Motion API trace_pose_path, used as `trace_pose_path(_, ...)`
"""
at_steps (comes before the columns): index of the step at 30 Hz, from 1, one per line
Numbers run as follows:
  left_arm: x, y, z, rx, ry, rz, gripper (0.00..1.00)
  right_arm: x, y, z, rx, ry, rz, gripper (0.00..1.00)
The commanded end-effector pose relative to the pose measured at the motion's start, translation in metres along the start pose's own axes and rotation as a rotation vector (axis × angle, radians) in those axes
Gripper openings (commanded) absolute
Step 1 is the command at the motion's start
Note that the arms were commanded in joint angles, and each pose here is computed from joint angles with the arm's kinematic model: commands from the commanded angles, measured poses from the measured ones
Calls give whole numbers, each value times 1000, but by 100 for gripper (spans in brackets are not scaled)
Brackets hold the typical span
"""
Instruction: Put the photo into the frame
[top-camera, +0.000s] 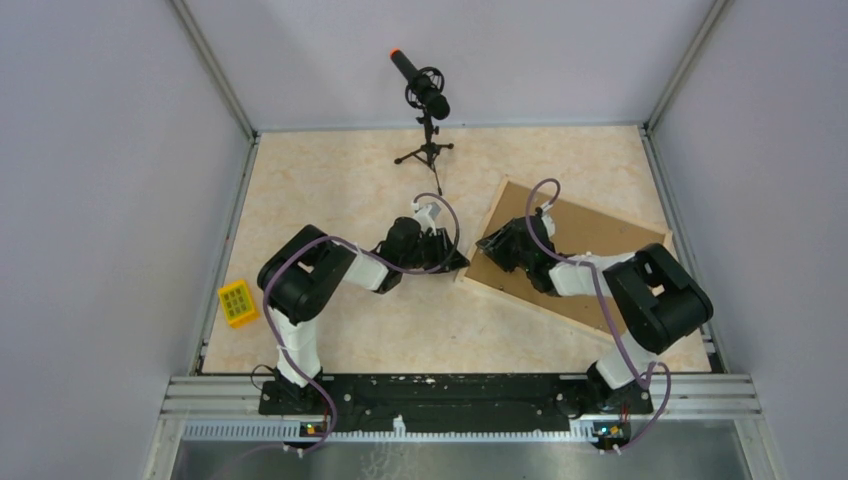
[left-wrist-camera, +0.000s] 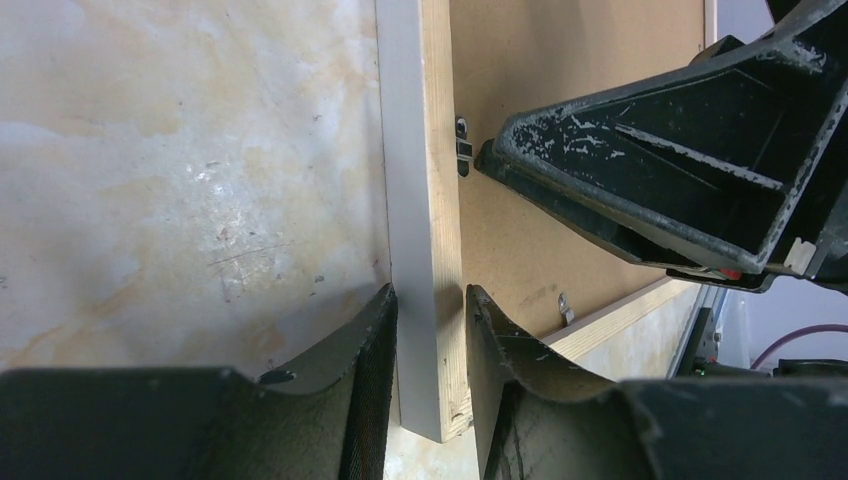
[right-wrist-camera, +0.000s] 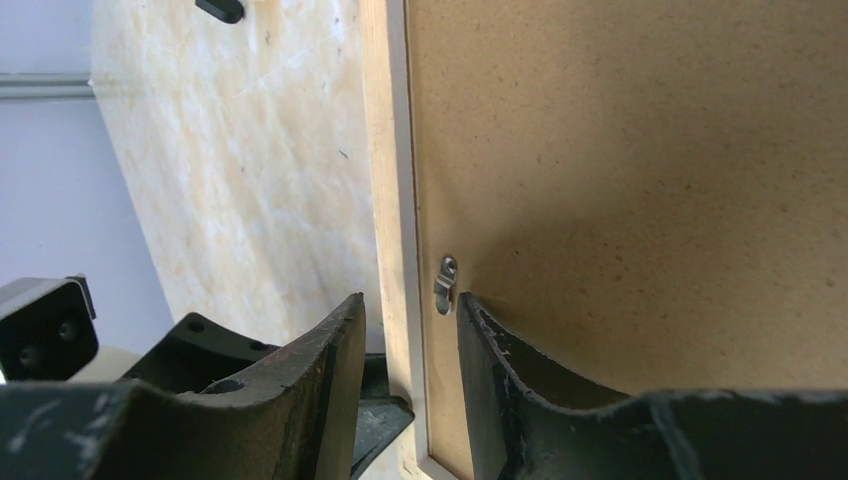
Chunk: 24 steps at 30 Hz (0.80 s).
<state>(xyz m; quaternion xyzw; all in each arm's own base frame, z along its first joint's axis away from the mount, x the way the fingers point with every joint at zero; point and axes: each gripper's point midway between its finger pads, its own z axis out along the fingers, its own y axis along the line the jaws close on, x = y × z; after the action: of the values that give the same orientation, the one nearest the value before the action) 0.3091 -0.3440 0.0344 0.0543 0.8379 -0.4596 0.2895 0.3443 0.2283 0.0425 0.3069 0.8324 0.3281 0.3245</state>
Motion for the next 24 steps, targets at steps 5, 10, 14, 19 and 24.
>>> trace_pose_path(5, 24, 10, 2, -42, 83, -2, 37, 13, -34, -6, 92, 33, -78, 39)
trace_pose_path(10, 25, 10, 3, -39, 86, -6, 37, 16, -27, 8, 60, 41, -56, 39)
trace_pose_path(14, 25, 10, 3, -37, 87, -6, 37, 17, -21, 14, 26, 37, -16, 39)
trace_pose_path(19, 27, 8, 4, -25, 93, -11, 36, 8, -35, 15, 56, -48, 64, 38)
trace_pose_path(24, 30, 4, 6, -11, 103, -11, 36, 4, -35, 18, 13, -95, 156, 38)
